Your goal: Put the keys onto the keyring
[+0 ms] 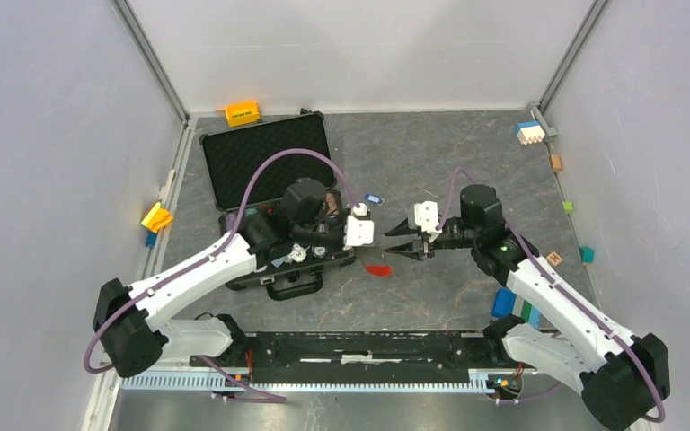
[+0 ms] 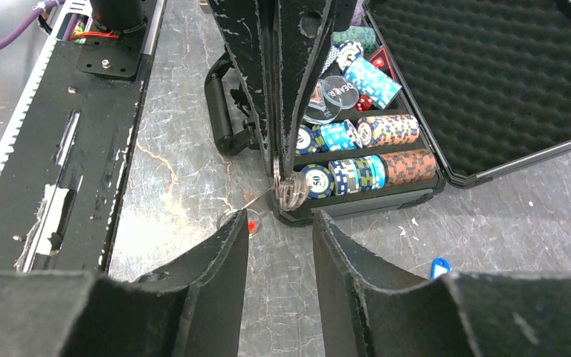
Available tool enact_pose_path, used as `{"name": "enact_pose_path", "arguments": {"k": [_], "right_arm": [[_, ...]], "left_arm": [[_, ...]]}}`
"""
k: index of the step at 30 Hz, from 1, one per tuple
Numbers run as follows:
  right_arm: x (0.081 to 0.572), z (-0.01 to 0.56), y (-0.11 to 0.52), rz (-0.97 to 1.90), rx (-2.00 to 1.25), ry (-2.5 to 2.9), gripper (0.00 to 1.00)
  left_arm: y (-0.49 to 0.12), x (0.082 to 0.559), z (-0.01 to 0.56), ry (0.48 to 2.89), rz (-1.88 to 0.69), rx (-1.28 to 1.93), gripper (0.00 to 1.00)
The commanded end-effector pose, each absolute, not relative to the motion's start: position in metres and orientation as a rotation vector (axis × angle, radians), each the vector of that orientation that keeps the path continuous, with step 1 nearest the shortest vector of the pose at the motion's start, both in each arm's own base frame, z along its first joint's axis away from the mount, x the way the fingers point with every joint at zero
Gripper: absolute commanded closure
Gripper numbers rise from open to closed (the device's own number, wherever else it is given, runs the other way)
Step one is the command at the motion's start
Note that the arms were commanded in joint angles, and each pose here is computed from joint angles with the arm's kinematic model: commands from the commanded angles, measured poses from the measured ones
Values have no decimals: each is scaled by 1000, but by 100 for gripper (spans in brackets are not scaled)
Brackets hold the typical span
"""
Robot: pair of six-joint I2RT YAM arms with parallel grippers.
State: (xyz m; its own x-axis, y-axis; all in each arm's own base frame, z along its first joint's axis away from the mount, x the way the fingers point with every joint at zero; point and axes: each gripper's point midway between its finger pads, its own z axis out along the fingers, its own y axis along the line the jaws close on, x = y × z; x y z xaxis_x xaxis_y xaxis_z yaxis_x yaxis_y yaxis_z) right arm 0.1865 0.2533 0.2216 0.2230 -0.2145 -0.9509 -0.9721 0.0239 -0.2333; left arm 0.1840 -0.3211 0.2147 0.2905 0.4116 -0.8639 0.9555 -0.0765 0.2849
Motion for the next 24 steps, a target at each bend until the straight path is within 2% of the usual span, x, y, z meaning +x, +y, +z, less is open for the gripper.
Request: {"name": "enact_pose_path", "arguments": {"k": [1,22,24], "right_arm": [[188,236,260,890,-1452,1158,59],[184,214,272,894,-1508,1109,77],[186,212,273,884,-1502,1117,86]], "left_arm": [[-323,188,224,1263,-686,1698,98],[-337,177,217,1322,-801,1662,98],[-339,176,216,1322,-816,1658,98]]}}
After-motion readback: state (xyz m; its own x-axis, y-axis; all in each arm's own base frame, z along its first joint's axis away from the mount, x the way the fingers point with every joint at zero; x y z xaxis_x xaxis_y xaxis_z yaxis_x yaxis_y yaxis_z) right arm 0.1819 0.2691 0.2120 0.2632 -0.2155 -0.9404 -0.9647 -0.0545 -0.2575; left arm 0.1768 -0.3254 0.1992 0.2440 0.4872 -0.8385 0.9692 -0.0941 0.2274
